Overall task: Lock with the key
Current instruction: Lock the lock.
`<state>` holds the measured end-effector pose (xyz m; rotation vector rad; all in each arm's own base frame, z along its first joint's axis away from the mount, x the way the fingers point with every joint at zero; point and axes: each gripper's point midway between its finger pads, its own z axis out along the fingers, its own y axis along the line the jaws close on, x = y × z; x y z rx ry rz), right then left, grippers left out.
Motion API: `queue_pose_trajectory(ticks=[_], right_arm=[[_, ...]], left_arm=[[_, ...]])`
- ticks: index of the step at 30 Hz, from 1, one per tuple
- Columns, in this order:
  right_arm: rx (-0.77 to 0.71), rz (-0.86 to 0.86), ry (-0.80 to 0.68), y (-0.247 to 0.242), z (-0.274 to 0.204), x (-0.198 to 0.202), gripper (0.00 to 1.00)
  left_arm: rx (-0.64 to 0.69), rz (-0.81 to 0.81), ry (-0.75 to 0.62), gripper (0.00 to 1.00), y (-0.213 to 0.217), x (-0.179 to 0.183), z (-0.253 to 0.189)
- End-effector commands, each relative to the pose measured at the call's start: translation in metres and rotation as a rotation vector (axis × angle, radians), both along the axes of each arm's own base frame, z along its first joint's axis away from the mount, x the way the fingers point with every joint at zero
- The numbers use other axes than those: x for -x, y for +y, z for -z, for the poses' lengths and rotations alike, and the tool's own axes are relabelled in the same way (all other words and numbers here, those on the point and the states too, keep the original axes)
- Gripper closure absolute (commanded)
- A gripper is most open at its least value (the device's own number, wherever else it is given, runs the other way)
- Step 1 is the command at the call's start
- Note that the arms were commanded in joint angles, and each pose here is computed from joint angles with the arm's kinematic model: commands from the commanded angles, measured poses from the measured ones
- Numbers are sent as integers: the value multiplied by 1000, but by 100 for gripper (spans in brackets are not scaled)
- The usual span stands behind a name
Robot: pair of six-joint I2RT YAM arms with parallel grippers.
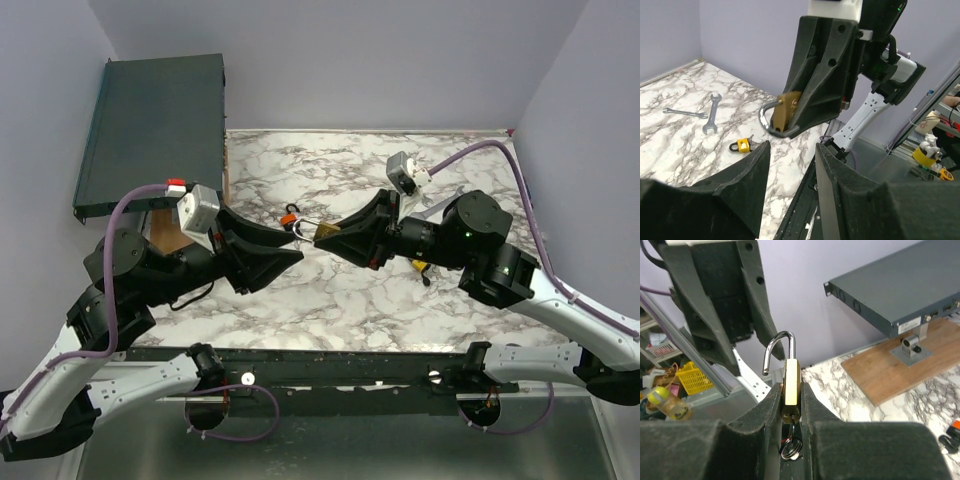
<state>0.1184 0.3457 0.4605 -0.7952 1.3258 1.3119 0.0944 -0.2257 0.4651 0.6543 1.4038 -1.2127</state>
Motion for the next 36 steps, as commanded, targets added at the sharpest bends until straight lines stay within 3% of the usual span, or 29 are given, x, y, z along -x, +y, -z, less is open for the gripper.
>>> queue_pose_trajectory(ticks=[1,7,12,26,36], right_arm=[[54,9,-28,-1,10,-3,99],[70,6,-37,-2,13,-2,99],[79,2,-40,-3,15,-1,99],[77,-41,-46,-7,8,10,99],[86,-68,-34,-1,7,12,99]], left_arm=[[-10,56,36,59,3,10,-7],[-66,9,148,67,0,-12,7],[-81,1,203,68,-5,-25,17],[-99,80,159,88,-6,-13,14],[-133,2,155,89,0,-25,21]])
